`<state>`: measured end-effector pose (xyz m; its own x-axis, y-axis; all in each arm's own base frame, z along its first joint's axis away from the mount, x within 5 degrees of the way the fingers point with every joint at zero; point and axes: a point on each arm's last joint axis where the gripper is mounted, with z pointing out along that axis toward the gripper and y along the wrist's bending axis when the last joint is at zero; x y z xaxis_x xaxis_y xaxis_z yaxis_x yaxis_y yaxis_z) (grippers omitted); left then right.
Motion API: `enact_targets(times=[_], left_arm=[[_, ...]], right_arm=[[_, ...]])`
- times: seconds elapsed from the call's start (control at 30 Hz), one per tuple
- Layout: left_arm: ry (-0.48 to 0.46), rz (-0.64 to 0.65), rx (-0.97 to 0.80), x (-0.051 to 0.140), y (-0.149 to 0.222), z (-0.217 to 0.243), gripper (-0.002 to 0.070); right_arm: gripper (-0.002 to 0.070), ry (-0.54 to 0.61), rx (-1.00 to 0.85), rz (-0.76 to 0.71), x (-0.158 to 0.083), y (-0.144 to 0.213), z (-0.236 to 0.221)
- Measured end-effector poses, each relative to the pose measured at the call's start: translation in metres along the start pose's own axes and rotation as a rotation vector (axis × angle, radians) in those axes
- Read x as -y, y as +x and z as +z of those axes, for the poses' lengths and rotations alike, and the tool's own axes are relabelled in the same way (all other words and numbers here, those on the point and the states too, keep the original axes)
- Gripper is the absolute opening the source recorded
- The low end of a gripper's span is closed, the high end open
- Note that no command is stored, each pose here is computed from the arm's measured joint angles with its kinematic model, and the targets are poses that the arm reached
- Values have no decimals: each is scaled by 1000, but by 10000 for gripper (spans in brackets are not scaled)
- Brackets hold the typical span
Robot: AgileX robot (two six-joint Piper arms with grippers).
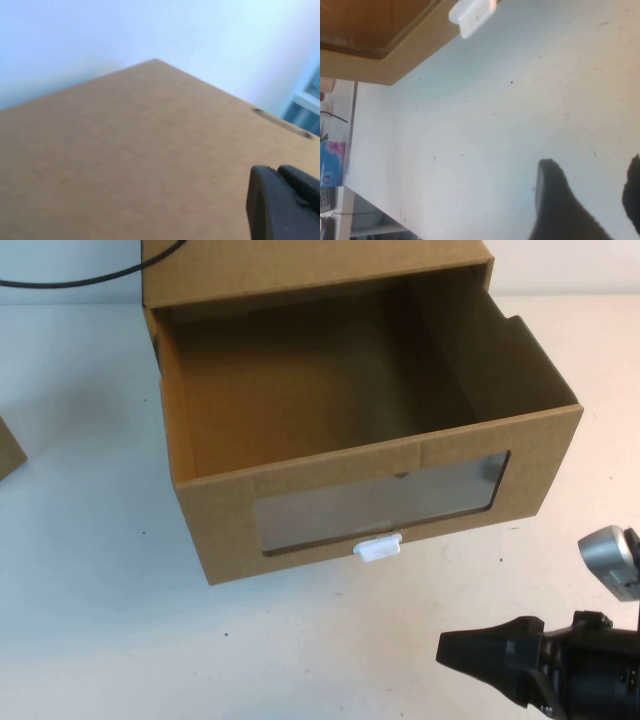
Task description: Open the shoe box
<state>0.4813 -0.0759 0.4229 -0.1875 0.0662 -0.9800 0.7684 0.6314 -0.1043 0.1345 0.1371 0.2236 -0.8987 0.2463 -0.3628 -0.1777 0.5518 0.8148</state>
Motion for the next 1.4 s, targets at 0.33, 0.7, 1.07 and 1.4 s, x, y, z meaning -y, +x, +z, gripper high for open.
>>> enact_targets(times=[0.33, 0.7, 1.07, 1.4], left_arm=[[-12, 63, -94, 21, -18, -21, -6], [-10, 53, -104, 21, -17, -22, -6], [-98, 75, -160, 19, -19, -28, -6], [-84, 75, -195, 24, -19, -32, -6]], right_arm=[[218, 47, 68, 4, 3, -5, -4], [-13, 192, 507, -433, -10, -24, -69], [-18, 658, 738, -582, 4, -48, -105], [-18, 572, 720, -620, -16, -58, -98]])
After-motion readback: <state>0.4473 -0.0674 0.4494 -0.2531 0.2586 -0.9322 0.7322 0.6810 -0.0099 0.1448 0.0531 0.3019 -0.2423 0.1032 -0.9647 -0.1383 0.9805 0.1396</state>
